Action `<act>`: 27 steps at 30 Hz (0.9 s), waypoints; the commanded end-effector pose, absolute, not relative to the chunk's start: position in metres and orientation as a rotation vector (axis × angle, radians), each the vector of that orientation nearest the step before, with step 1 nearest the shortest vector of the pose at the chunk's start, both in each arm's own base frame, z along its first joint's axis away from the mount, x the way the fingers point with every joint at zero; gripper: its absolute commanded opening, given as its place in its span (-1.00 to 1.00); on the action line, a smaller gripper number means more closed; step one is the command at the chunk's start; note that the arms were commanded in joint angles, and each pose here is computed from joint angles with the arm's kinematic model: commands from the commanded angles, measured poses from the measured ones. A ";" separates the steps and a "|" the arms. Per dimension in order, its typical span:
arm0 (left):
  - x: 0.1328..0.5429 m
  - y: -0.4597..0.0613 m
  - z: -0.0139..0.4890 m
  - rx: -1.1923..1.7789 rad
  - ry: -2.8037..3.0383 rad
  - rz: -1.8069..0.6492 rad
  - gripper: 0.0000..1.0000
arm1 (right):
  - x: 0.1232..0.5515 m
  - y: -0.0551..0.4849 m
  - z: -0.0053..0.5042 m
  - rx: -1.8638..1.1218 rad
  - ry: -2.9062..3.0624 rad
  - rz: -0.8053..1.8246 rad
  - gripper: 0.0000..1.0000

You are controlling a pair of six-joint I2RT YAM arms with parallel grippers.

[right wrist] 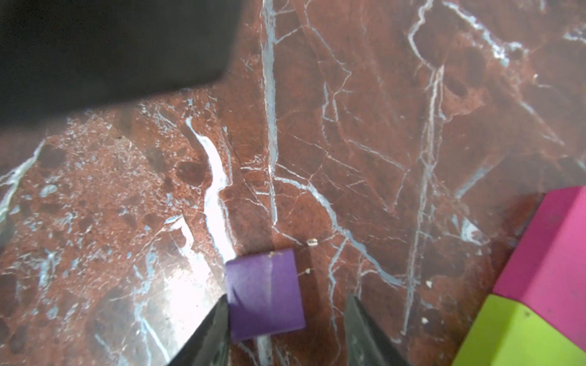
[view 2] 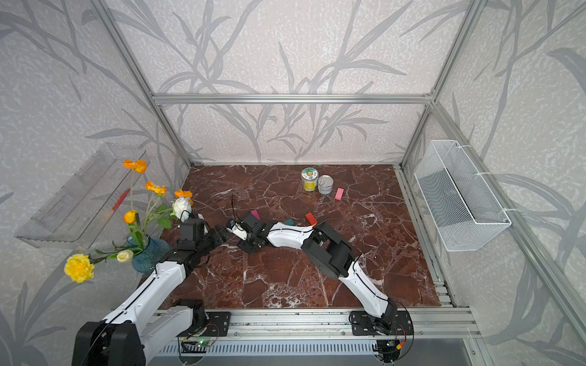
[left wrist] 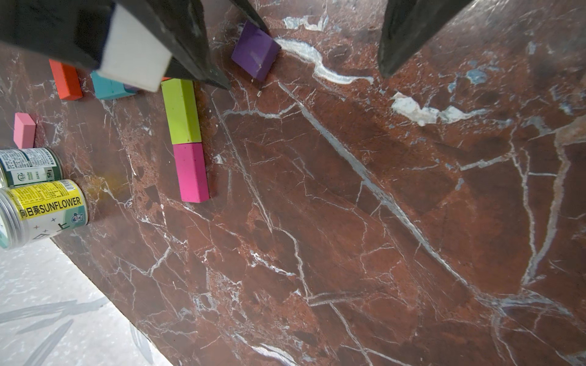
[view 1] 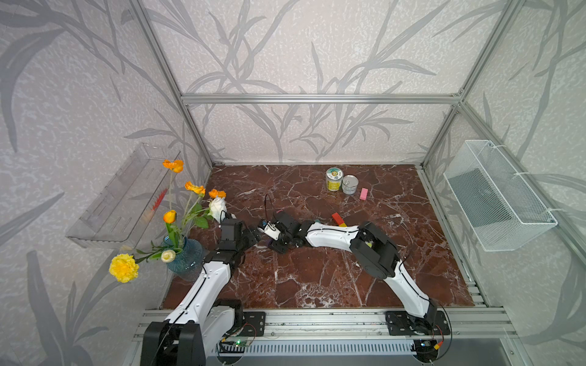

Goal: Assemble the letter v with building blocks
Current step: Pick up the building block from the center of the board.

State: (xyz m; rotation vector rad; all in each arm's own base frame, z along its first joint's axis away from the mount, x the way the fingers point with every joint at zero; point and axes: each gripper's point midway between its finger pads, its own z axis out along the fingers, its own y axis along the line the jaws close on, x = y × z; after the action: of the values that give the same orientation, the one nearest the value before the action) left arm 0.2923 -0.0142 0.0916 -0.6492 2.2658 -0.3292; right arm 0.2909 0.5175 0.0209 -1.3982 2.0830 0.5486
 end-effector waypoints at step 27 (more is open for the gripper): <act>0.316 -0.060 0.124 -0.463 2.188 -0.618 0.58 | 0.279 0.484 0.071 -1.313 1.939 0.518 -0.49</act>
State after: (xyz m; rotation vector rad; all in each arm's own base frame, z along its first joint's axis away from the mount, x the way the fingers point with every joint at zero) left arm 0.3050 -0.0435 0.1057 -0.5387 2.2299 -0.5192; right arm 0.2741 0.4811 0.0311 -1.3604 2.0168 0.5078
